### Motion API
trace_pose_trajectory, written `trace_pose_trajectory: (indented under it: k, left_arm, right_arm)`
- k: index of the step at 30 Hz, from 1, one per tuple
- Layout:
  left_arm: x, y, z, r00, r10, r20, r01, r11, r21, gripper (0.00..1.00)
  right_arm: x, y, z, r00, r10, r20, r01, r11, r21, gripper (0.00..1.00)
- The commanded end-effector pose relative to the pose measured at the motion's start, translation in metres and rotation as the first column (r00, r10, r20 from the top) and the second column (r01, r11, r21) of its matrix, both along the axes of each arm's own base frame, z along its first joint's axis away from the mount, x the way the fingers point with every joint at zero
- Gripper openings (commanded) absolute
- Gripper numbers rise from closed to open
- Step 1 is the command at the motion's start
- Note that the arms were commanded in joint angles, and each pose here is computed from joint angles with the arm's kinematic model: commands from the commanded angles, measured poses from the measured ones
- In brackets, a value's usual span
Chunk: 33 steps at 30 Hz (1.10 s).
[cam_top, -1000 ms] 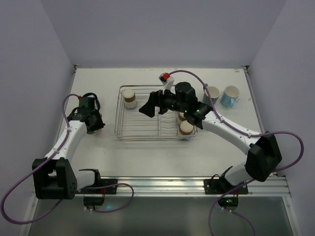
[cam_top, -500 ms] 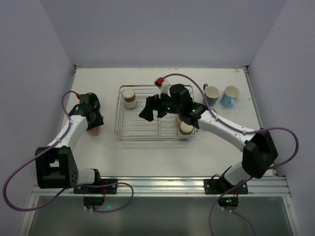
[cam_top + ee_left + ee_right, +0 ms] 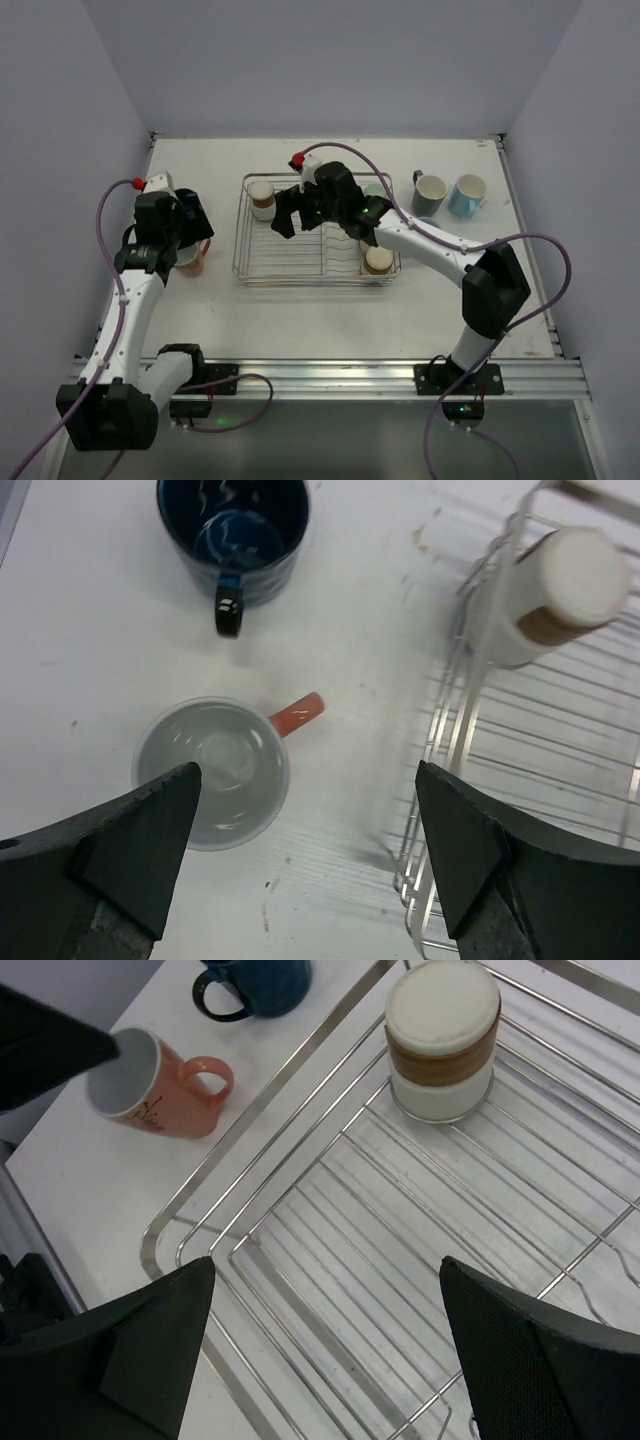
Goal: Unload the cups from the dish rack
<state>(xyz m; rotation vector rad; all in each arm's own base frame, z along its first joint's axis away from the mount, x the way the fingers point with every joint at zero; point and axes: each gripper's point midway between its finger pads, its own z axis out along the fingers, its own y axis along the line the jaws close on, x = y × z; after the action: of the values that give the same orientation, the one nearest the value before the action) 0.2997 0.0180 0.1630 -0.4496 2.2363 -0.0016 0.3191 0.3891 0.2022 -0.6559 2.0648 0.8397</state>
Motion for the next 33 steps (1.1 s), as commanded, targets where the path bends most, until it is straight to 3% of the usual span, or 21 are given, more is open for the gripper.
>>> trace_pose_trajectory:
  k: [1,5,8,15,21,33]
  left_arm:
    - [0.007,-0.026,0.055,0.965,-0.123,0.232,0.141,0.988,-0.065,0.93]
    - [0.000,-0.060,0.086,0.867,-0.254,0.428,0.324,0.941,-0.096,0.93]
    - [-0.010,-0.075,0.091,0.810,-0.311,0.497,0.406,0.909,-0.093,0.93]
    - [-0.020,-0.096,0.098,0.744,-0.389,0.543,0.495,0.867,-0.058,0.91]
    - [-0.027,-0.104,0.105,0.729,-0.414,0.544,0.508,0.861,-0.026,0.91]
    - [-0.037,-0.105,0.116,0.721,-0.423,0.549,0.492,0.870,0.025,0.91]
  right_arm:
    - [0.027,0.007,0.010,0.997,-0.038,0.068,0.040,0.998,-0.041,0.95]
    - [0.050,0.024,-0.001,0.997,-0.054,0.063,0.059,0.995,-0.080,0.89]
    - [0.069,0.033,-0.015,0.995,-0.086,0.045,0.091,0.987,-0.135,0.89]
    - [0.104,0.045,-0.039,0.986,-0.160,0.048,0.166,0.961,-0.220,0.96]
    - [0.119,0.054,-0.060,0.981,-0.194,0.030,0.196,0.949,-0.247,0.98]
    - [0.146,0.080,-0.068,0.971,-0.233,0.059,0.239,0.958,-0.158,0.98]
